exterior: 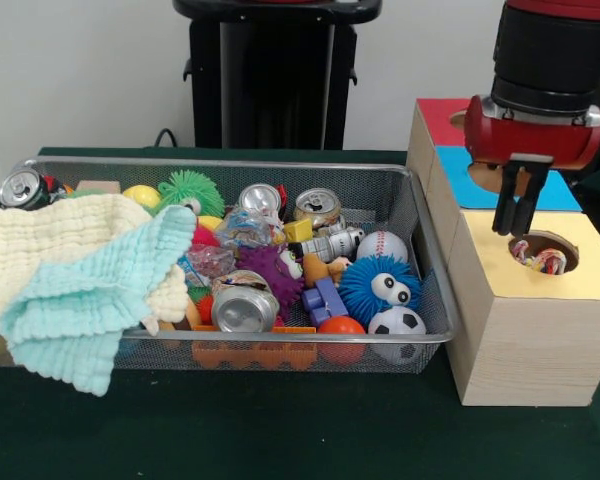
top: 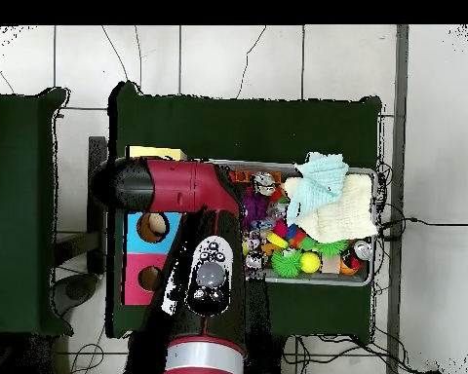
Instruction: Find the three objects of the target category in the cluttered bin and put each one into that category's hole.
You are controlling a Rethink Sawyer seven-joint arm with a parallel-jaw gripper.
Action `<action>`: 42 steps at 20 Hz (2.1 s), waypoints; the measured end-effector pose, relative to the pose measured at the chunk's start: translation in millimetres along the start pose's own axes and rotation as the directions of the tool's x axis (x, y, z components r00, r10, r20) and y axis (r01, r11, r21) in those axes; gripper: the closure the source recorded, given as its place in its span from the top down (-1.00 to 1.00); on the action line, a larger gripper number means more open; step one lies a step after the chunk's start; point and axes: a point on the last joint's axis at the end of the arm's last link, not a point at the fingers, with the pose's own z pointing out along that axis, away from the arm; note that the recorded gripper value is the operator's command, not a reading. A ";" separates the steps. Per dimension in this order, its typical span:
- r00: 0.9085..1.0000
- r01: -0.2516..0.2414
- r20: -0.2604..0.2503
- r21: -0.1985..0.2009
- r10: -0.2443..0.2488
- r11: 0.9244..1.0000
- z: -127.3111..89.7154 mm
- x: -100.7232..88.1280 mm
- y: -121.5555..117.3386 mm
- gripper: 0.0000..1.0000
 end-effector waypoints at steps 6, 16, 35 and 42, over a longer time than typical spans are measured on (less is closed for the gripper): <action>1.000 -0.003 -0.011 0.004 0.003 1.000 8.3 12.2 -3.2 -1.00; 0.999 -0.010 -0.044 0.003 0.010 1.000 18.9 28.3 -7.1 -1.00; 0.998 0.034 -0.043 -0.002 -0.034 0.999 16.4 46.7 33.3 -1.00; 0.998 0.037 -0.041 0.000 -0.037 0.999 15.8 50.1 41.4 -1.00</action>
